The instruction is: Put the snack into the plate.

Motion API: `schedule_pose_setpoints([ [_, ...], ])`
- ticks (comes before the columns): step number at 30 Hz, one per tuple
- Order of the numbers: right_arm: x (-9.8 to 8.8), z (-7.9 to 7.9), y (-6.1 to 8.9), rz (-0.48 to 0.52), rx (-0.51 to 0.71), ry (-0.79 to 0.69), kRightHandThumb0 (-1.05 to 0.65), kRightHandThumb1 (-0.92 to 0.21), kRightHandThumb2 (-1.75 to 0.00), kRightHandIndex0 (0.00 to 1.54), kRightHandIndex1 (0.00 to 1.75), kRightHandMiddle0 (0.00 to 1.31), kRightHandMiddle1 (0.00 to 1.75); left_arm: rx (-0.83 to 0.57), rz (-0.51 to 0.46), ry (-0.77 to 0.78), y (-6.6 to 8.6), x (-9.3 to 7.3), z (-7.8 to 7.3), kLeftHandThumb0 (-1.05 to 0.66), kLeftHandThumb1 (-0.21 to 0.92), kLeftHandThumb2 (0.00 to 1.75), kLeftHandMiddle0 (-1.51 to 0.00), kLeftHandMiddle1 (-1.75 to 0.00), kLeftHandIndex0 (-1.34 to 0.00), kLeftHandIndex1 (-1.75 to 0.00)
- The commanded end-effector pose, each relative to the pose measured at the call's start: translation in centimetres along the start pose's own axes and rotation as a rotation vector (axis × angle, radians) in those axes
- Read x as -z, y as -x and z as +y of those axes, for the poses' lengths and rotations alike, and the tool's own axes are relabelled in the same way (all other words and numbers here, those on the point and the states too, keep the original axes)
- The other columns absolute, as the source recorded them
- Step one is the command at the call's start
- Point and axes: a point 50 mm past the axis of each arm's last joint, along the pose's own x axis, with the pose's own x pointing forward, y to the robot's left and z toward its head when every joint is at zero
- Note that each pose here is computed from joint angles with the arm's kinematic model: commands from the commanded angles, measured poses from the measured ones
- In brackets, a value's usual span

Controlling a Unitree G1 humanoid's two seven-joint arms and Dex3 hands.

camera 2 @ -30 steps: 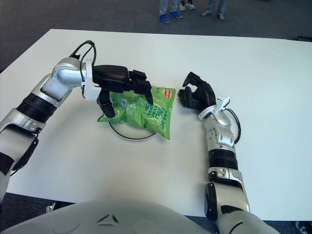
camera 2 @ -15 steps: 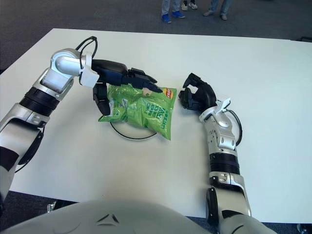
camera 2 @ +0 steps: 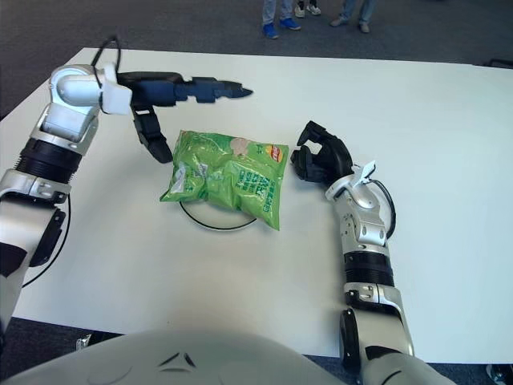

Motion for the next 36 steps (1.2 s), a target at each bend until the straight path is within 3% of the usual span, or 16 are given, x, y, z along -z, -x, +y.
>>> schedule_pose_setpoints([
  [1,2.6,-0.4,1.1,0.121,0.032,-0.024,-0.47,-0.35,-1.28,1.31,1.75,0.59,1.75,-0.089,-0.012,0.026,0.4,0.5,0.6,-0.85,0.58,0.7,0.0,0.0,0.0,0.0],
  [7,2.6,-0.5,1.1,0.122,0.034,-0.025,-0.47,-0.36,-1.27,1.31,1.75,0.58,1.75,-0.205,-0.034,0.033,1.8,1.4,0.8,-0.9,0.66,0.64,-0.04,-0.02,0.0,-0.07],
  [10,2.6,-0.6,1.0,0.122,0.033,-0.031,-0.47,-0.36,-1.27,1.31,1.75,0.58,1.75,-0.351,-0.02,0.088,3.2,2.9,0.4,-0.91,0.72,0.6,-0.08,-0.04,0.0,-0.16],
  [18,2.8,-0.6,0.9,0.126,0.033,-0.043,-0.47,-0.36,-1.27,1.31,1.75,0.59,1.75,-0.497,0.016,0.204,4.0,4.3,0.8,-0.98,0.89,0.45,-0.09,-0.06,0.0,-0.2],
  [22,2.8,-0.6,0.9,0.125,0.036,-0.043,-0.47,-0.35,-1.28,1.31,1.75,0.59,1.75,-0.55,-0.04,0.372,4.1,5.2,0.7,-1.03,0.91,0.52,-0.1,-0.06,0.0,-0.2],
  [30,3.0,-0.7,0.9,0.119,0.043,-0.038,-0.47,-0.35,-1.28,1.31,1.75,0.59,1.75,-0.703,-0.101,0.563,4.3,6.3,0.0,-1.05,0.92,0.72,-0.18,-0.13,0.0,-0.25],
  [33,3.0,-0.7,0.9,0.12,0.043,-0.04,-0.47,-0.35,-1.28,1.31,1.75,0.59,1.75,-0.746,-0.098,0.613,4.4,6.6,-0.2,-1.05,0.92,0.75,-0.15,-0.24,0.0,-0.27],
  [36,3.0,-0.7,0.9,0.121,0.043,-0.043,-0.47,-0.35,-1.28,1.31,1.75,0.59,1.75,-0.814,-0.099,0.667,4.7,6.9,-0.5,-1.05,0.92,0.78,-0.06,-0.49,0.0,-0.29],
])
